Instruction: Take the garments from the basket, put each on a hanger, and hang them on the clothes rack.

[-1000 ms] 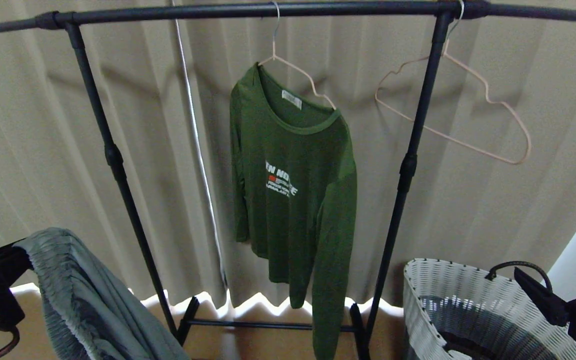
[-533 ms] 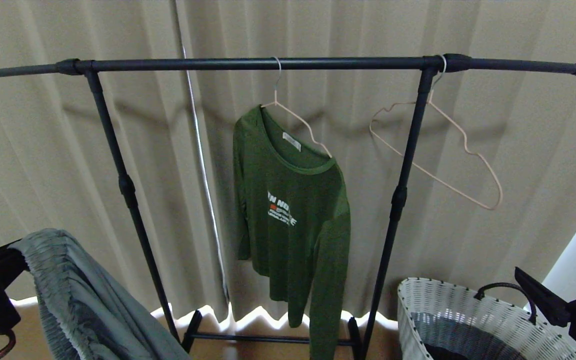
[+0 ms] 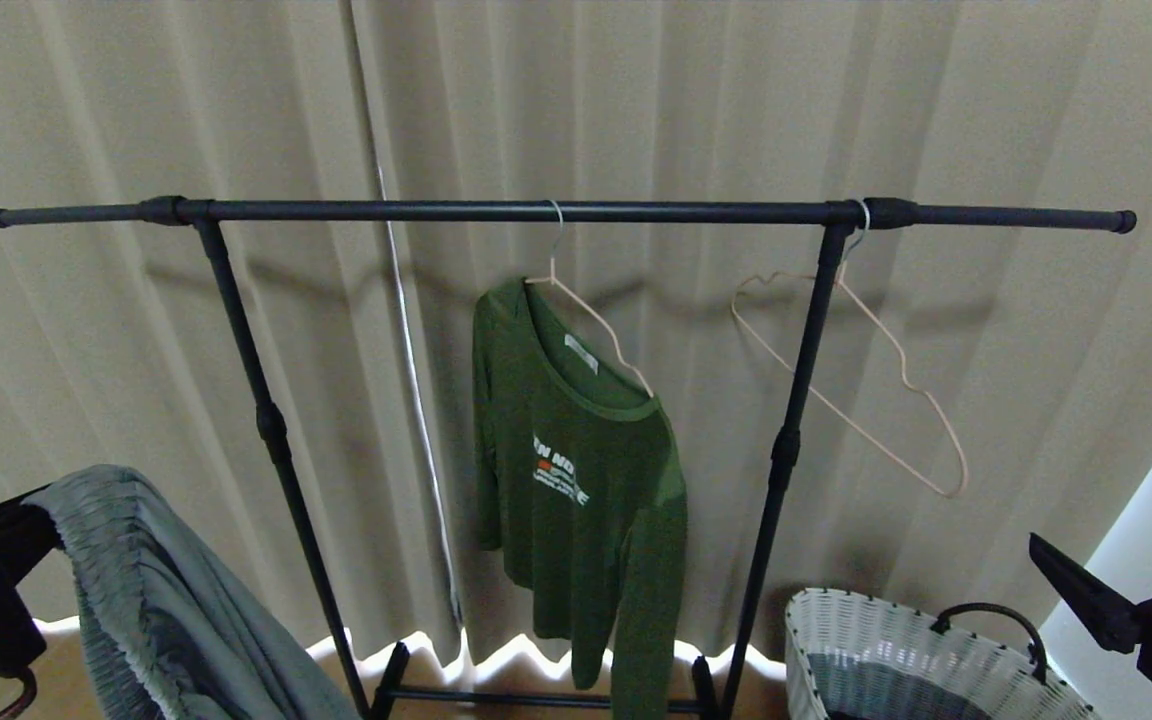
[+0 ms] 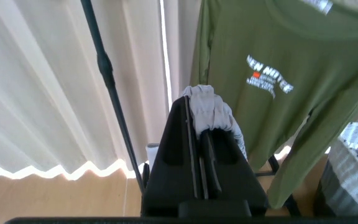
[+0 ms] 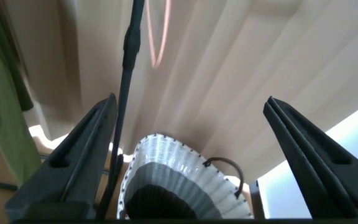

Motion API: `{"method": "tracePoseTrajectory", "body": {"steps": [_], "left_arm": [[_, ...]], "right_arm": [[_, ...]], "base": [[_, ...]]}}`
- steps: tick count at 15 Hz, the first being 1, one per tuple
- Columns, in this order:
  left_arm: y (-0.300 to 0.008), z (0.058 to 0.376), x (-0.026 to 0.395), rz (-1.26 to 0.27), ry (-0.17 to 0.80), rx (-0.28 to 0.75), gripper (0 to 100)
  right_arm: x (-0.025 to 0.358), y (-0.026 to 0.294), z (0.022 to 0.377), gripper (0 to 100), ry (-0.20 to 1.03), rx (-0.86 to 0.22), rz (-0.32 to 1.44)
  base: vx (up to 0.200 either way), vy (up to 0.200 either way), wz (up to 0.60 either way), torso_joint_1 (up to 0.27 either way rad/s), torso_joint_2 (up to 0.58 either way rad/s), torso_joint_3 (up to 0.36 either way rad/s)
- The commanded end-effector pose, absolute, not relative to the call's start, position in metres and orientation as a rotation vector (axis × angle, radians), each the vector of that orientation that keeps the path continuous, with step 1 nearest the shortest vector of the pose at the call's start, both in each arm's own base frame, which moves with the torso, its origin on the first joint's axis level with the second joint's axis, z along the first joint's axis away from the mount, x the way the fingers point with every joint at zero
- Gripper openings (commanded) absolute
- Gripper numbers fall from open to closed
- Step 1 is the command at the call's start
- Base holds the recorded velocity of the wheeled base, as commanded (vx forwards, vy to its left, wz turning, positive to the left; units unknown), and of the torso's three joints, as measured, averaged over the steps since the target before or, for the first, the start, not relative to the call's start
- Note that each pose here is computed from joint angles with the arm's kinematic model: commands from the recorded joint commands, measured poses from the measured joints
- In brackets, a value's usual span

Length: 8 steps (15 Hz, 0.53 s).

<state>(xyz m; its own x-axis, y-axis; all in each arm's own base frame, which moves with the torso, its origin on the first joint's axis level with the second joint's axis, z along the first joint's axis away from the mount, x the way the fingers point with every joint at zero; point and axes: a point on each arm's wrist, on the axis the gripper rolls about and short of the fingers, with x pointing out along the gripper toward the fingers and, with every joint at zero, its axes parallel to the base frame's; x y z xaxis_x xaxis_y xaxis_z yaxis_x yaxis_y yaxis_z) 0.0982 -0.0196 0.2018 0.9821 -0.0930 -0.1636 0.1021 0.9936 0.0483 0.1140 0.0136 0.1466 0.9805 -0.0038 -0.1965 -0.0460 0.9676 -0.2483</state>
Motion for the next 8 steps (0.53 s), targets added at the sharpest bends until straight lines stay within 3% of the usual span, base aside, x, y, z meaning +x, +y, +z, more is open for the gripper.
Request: {"method": "tracePoseTrajectory", "body": {"steps": [1, 8], "left_arm": [[-0.0196, 0.2019, 0.0986, -0.097, 0.162, 0.057, 0], [-0.0196, 0.2008, 0.0978, -0.099, 0.163, 0.057, 0]], "right_arm": [[0.1141, 0.0137, 0.1461, 100, 0.200, -0.255, 0.023], [0.1088, 0.0129, 0.1459, 100, 0.184, -0.254, 0.021]], "base": [[0.000, 0.000, 0.00, 0.193, -0.44, -0.237], [0.000, 0.000, 0.00, 0.028, -0.06, -0.033]]}}
